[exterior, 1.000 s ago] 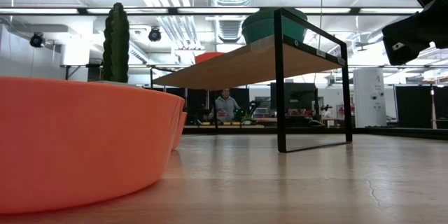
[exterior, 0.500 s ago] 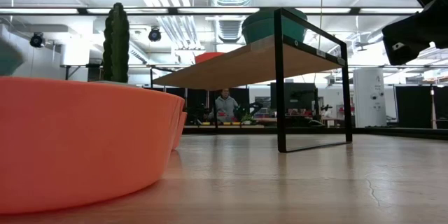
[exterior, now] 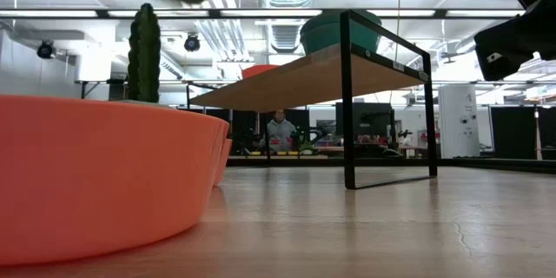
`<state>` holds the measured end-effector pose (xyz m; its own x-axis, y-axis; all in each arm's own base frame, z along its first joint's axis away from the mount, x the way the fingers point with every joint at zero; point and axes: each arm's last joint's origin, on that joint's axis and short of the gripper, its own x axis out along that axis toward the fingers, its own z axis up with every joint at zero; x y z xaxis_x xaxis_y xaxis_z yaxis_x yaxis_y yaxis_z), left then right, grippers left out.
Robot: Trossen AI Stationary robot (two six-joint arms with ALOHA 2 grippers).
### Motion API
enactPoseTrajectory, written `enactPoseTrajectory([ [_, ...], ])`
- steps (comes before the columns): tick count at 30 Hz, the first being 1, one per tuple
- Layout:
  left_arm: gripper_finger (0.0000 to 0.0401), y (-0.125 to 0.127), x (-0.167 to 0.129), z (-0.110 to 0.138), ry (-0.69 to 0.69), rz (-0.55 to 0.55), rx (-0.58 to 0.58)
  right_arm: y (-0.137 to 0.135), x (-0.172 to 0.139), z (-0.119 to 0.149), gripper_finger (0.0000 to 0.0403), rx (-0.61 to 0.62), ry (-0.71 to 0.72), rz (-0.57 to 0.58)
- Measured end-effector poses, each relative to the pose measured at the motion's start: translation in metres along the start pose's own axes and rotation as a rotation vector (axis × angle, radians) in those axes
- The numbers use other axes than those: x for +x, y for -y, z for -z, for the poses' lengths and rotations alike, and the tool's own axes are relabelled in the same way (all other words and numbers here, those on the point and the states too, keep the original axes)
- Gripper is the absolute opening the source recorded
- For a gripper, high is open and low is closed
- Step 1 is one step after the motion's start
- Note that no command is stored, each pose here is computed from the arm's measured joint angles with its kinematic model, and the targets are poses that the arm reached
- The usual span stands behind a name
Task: Pick & Place Mini bowls
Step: Stack the white patterned bowl on the white patterned bowl on the shelf
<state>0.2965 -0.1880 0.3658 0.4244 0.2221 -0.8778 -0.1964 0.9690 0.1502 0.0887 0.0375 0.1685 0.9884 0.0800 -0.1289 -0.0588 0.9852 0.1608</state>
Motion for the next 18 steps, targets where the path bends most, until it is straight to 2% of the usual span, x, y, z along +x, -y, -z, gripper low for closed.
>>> enactPoseTrajectory([
  [5,0.0001,-0.051,-0.021,-0.053,0.194,0.014,-0.006,0.0,0.0,0.0,0.0009,0.0,0.0,0.0],
  [9,0.0001,-0.088,-0.032,-0.084,0.354,0.003,0.007,0.0,0.0,0.0,0.0008,0.0,0.0,0.0],
  [13,0.0001,-0.118,-0.034,-0.108,0.488,-0.038,0.019,0.0,0.0,0.0,0.0009,0.0,0.0,0.0],
  [18,0.0001,-0.139,-0.018,-0.123,0.526,-0.053,0.08,0.0,0.0,0.0,0.0009,0.0,0.0,0.0],
])
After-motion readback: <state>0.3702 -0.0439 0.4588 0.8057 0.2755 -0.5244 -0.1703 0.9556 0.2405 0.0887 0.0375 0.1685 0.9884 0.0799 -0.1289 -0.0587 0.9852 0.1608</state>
